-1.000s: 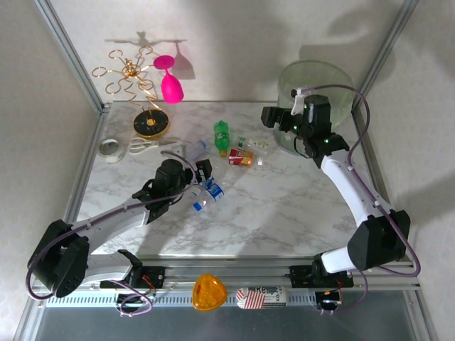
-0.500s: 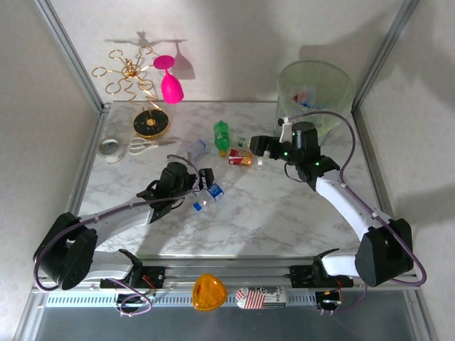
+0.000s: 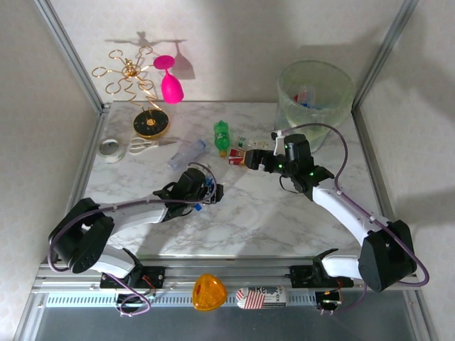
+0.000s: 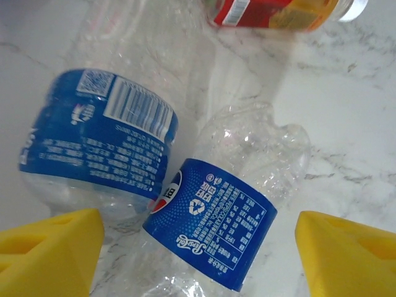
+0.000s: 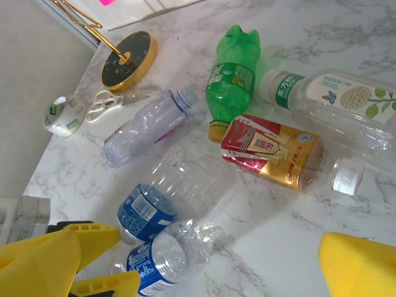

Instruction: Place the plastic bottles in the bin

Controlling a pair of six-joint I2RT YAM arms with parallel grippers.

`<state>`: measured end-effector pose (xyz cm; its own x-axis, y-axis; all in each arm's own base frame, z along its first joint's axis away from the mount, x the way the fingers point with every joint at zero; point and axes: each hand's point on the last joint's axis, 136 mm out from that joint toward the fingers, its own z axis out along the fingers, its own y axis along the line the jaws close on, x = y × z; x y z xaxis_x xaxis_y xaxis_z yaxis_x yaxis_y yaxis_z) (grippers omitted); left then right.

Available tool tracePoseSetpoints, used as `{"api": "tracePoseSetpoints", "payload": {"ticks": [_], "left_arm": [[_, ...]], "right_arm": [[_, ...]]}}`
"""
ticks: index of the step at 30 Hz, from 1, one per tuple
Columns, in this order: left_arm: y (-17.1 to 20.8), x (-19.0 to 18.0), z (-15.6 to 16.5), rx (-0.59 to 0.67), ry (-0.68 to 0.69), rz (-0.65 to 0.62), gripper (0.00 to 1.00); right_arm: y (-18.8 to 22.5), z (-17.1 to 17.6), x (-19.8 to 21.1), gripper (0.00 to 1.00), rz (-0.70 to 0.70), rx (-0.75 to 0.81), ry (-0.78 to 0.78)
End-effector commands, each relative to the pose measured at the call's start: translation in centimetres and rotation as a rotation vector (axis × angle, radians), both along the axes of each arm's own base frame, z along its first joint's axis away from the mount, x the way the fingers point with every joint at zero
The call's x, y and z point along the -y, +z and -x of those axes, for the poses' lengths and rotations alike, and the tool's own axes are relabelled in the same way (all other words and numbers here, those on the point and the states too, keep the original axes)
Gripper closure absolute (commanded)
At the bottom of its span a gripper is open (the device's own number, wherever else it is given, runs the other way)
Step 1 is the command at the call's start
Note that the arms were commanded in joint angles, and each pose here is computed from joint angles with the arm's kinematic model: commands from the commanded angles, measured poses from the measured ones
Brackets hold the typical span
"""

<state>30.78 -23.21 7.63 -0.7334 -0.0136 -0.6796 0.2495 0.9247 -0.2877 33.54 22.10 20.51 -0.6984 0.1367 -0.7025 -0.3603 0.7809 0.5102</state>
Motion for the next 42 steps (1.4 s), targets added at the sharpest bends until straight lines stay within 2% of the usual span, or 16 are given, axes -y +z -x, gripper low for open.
{"api": "tracePoseSetpoints", "payload": {"ticks": [1, 11, 20, 25, 27, 32, 42], "left_arm": [[-0.5, 1.0, -0.1, -0.024, -0.024, -0.02, 0.19], [-2.9, 1.9, -1.0, -0.08, -0.031, -0.099, 0.16], [-4.2, 1.6, -1.2, -0.098, -0.017, -0.16, 0.21], [-3.4, 1.7, -1.6, -0.074, -0.015, -0.158, 0.43], [-2.3, 2.0, -1.8, -0.051, -0.015, -0.132, 0.47], [1.7, 2.6, -2.3, 0.04, 0.004, -0.024, 0.5], [13.3, 3.1, -2.1, 0.32, 0.032, 0.406, 0.49]], "right_arm": [[0.3, 0.1, -0.5, 0.01, -0.016, 0.006, 0.01], [-0.2, -0.8, -0.6, 0.01, 0.021, 0.017, 0.012], [-1.2, -1.5, -0.6, 0.01, 0.064, 0.017, 0.015], [-1.5, -1.5, -0.4, 0.01, 0.076, 0.02, 0.008], [-1.4, -1.4, -0.5, 0.01, 0.068, 0.02, 0.017], [-0.6, -1.0, -1.4, 0.01, 0.022, 0.028, 0.058], [4.0, 0.7, -3.9, 0.01, -0.169, 0.15, 0.212]]}}
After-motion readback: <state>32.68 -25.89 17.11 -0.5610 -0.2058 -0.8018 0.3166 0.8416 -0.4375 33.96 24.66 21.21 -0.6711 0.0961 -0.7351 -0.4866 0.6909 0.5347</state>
